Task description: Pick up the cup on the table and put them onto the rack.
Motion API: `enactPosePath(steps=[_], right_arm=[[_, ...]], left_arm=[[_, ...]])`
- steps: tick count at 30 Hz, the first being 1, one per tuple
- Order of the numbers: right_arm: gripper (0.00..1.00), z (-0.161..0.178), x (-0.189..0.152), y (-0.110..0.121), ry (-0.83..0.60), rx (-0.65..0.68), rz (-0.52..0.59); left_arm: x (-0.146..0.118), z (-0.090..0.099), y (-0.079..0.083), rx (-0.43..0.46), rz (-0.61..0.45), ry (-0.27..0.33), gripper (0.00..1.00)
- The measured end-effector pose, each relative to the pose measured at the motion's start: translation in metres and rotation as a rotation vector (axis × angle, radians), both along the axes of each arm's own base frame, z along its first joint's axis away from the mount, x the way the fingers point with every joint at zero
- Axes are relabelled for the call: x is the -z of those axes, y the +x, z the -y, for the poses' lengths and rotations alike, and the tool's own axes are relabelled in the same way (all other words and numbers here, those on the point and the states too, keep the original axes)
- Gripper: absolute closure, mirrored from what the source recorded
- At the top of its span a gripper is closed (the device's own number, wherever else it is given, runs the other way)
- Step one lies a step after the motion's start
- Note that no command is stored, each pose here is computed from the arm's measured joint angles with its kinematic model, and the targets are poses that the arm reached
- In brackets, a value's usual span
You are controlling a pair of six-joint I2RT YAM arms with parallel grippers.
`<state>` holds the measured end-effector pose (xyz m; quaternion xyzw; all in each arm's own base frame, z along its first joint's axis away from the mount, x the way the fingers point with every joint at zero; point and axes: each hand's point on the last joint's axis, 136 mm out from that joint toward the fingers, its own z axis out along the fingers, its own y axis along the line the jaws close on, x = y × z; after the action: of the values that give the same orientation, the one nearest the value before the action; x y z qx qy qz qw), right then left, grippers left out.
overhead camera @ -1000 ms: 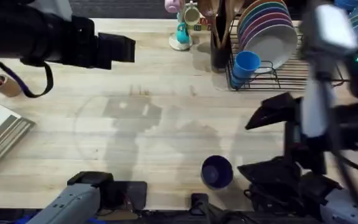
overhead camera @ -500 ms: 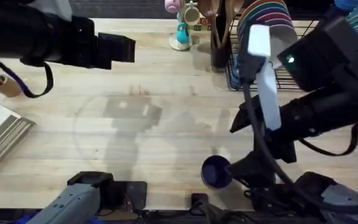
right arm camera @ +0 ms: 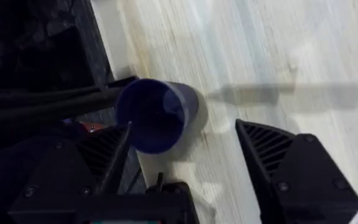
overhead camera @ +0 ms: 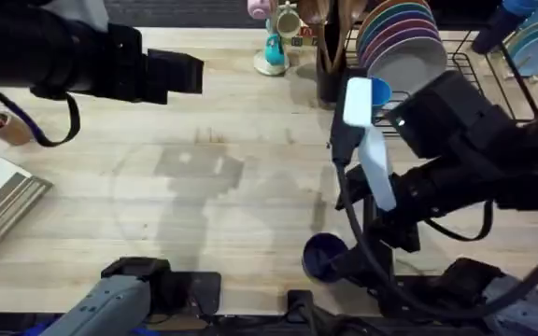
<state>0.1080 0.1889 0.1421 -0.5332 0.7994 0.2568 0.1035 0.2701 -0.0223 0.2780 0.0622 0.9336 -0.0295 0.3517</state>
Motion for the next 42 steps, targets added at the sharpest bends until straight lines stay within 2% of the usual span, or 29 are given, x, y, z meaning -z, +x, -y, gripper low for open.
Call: enactPosePath(steps=[8,15,17,21,30,36,38,39,42], right_arm=[[0.009,-0.004,0.013,0.006,-0.018,0.001,-0.017],[0.010,-0.006,0.032,0.009,-0.070,0.001,-0.083],[0.043,-0.006,0.035,0.009,-0.080,0.000,-0.095],[0.180,-0.007,0.036,0.009,-0.080,0.000,-0.096],[0.562,-0.008,0.034,0.007,-0.069,-0.004,-0.107],[0.916,-0.012,0.033,0.001,-0.061,-0.027,-0.119],[0.962,-0.012,0.033,-0.001,-0.060,-0.034,-0.122],[0.969,-0.009,0.017,-0.004,-0.083,-0.050,-0.127],[0.970,-0.011,-0.001,0.009,-0.083,-0.037,-0.070]], left_arm=[[0.000,0.000,0.000,0.000,0.000,0.000,0.011],[0.000,0.000,0.000,0.000,0.000,0.000,0.010],[0.000,0.000,0.000,0.000,0.000,0.000,0.010],[0.000,0.000,0.000,0.000,0.000,0.000,0.010],[0.000,0.000,0.000,0.000,0.000,0.000,0.010],[0.000,0.000,0.000,0.000,0.000,0.000,0.009],[0.000,0.000,0.000,0.000,0.000,0.000,0.009],[0.000,0.000,0.000,0.000,0.000,0.000,0.010],[0.000,0.000,0.000,0.000,0.000,0.000,0.009]])
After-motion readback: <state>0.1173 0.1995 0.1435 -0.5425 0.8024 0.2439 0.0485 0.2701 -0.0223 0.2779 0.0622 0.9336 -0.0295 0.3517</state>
